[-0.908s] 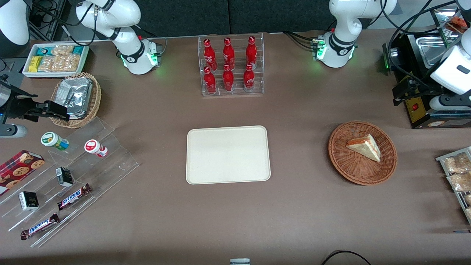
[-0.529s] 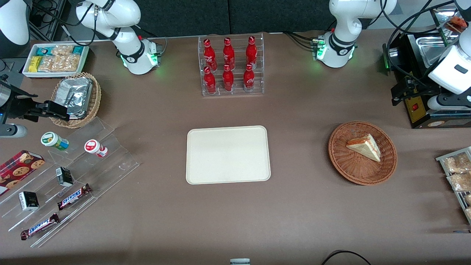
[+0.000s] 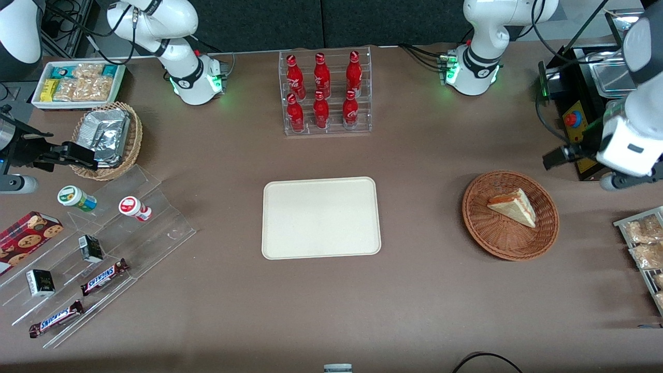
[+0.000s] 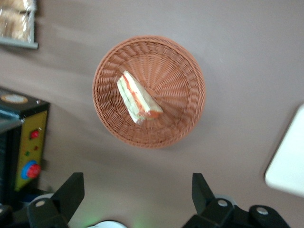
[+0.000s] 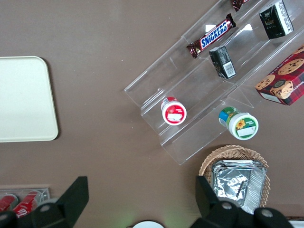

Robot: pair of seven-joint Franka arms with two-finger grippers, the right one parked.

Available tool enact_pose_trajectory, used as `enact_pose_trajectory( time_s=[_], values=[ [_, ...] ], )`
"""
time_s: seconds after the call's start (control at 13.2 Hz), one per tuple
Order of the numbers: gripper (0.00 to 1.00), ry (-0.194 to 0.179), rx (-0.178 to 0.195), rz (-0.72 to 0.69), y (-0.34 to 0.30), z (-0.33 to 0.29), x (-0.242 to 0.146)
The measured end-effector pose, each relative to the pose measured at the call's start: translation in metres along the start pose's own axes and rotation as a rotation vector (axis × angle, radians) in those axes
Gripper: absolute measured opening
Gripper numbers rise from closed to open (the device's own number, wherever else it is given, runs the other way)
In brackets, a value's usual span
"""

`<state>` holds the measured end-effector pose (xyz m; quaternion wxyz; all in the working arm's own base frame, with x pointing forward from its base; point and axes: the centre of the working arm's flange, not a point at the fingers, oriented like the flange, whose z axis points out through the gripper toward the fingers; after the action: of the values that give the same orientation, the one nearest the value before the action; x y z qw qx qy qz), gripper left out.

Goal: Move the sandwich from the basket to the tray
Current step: 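Move the left gripper from rest toward the wicker basket, then lower the open left gripper onto the wrapped sandwich and close it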

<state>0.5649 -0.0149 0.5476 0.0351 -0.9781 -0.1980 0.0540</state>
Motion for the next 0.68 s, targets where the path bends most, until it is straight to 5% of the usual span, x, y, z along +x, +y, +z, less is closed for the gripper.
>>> enact_pose_trajectory(
  time_s=[0.3, 0.68],
  values=[
    [1.0, 0.064, -0.05, -0.341, -0.027, 0.067, 0.022],
    [1.0, 0.053, -0.062, -0.568, -0.038, 0.175, 0.013]
  ],
)
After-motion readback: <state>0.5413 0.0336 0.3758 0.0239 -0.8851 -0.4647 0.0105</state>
